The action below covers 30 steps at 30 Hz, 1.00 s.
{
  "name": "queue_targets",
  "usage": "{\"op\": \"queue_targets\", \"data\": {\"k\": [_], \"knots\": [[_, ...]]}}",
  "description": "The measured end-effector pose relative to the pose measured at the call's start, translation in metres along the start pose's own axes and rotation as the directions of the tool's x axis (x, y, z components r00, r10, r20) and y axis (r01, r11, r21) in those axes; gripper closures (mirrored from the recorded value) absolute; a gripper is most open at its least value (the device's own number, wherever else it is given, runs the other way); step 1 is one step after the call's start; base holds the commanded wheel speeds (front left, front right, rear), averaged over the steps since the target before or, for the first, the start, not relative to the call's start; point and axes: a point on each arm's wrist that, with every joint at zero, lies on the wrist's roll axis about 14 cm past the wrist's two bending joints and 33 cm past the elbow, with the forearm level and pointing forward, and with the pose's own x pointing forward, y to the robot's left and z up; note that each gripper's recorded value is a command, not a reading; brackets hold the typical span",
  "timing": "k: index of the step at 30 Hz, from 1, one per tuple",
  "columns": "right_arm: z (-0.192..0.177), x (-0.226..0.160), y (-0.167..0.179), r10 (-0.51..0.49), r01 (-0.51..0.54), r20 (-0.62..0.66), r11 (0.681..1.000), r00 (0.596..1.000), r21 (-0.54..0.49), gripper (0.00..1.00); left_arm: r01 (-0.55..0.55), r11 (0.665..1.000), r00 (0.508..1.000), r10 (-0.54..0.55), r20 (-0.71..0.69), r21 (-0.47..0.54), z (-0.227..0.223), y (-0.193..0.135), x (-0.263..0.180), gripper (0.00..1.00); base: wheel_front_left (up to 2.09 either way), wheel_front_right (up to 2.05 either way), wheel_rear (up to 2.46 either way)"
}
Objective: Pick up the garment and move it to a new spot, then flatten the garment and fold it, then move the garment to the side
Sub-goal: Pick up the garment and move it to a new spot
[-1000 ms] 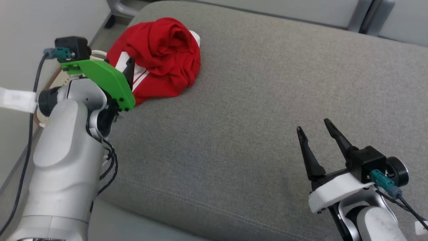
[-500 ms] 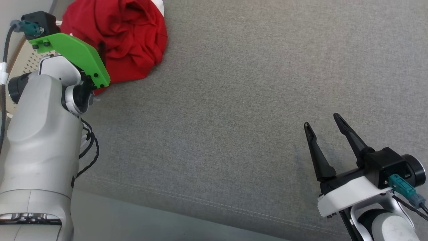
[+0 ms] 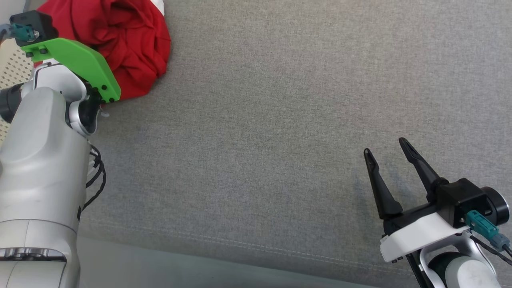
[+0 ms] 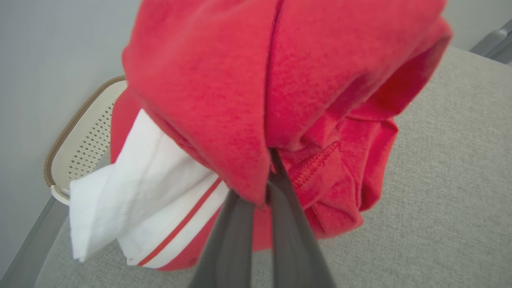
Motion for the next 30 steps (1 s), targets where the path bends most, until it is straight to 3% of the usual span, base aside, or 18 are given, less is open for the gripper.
{"op": "queue_targets", "data": {"k": [15,22,30], "knots": [[0.024,-0.017,0.032,0.034,-0.037,0.083,0.999,0.996,0.031,0.00,0.019,0.990,0.991,-0.037,0.127,0.136,0.040,0.001,-0.051,1.00,0.00,0.00,0.00],[0.040,-0.042,0.044,0.023,-0.027,0.136,0.999,0.990,0.028,0.00,0.095,0.963,0.971,-0.145,0.190,0.253,0.070,-0.032,-0.092,1.00,0.00,0.00,0.00],[0.066,-0.071,0.046,-0.011,0.005,0.237,1.000,0.972,0.023,0.00,0.184,0.905,0.894,-0.317,0.318,0.383,0.120,-0.098,-0.147,1.00,0.00,0.00,0.00]]}}
